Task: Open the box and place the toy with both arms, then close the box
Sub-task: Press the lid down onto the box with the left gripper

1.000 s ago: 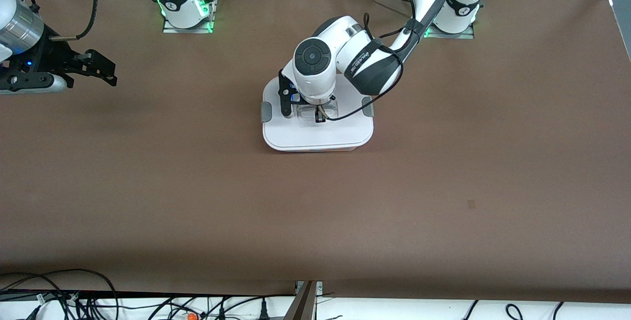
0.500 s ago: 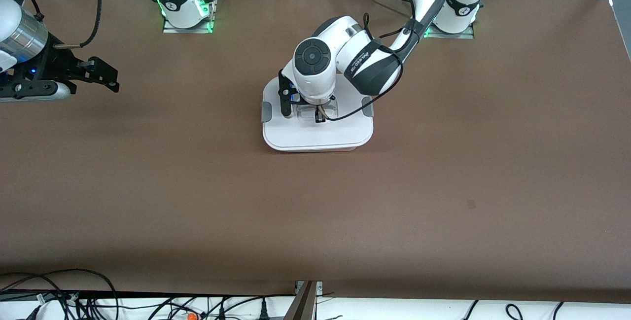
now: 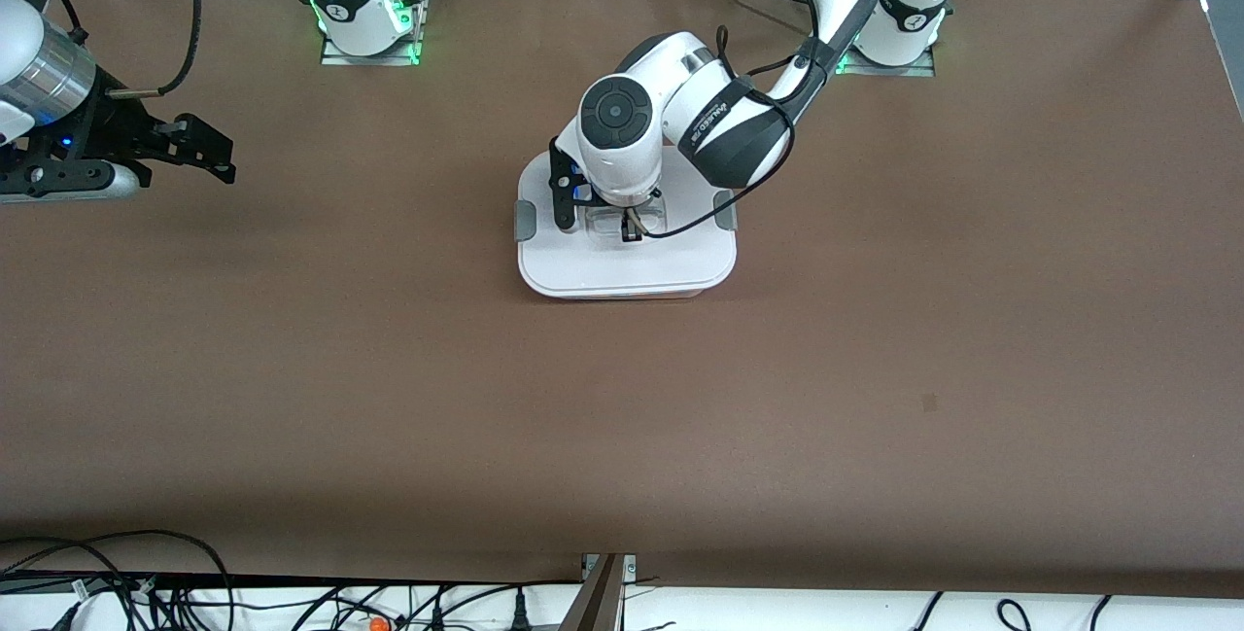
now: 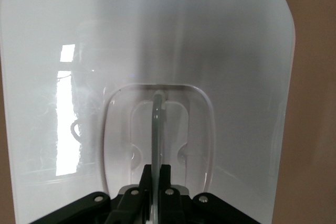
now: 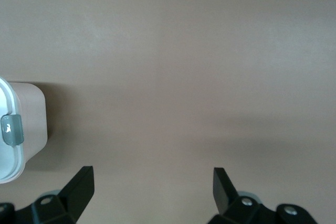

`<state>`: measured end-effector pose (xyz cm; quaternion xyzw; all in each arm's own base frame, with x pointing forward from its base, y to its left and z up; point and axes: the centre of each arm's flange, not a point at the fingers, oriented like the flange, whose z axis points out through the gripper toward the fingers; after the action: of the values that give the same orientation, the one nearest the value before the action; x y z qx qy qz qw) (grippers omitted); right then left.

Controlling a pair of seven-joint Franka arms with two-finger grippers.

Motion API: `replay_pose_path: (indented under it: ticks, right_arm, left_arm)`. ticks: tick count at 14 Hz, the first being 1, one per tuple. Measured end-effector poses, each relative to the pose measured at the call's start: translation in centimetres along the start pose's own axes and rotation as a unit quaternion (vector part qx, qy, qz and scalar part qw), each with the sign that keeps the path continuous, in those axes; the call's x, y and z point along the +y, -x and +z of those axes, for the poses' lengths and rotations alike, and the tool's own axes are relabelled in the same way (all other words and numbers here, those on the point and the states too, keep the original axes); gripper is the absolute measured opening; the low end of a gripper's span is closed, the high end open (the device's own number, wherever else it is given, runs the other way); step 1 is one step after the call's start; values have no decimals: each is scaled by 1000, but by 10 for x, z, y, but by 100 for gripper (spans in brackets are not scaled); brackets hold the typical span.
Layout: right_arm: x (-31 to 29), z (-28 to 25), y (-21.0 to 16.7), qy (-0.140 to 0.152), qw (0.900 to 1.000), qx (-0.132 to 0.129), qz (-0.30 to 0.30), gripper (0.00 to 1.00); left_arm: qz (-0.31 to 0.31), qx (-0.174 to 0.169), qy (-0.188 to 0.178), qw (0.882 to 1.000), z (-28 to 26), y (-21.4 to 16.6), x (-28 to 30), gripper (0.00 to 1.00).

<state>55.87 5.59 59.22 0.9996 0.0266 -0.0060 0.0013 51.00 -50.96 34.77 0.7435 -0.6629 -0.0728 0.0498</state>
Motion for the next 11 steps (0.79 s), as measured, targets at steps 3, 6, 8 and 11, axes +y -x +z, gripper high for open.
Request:
replay_pose_path:
  ticks: [3, 6, 8, 11]
  right_arm:
    - [0, 1, -1, 0, 1000, -1, 0, 100]
    - [0, 2, -1, 0, 1000, -2, 0, 100]
    - [0, 3, -1, 0, 1000, -2, 0, 100]
    - [0, 3, -1, 0, 1000, -3, 0, 100]
  left_arm:
    - [5, -3, -3, 1000, 0, 0, 1, 7]
    - [17, -3, -3, 1000, 0, 0, 0, 7]
    - [20, -3, -3, 1000, 0, 0, 0, 7]
    - [20, -9, -2, 1000, 5, 4, -3, 21]
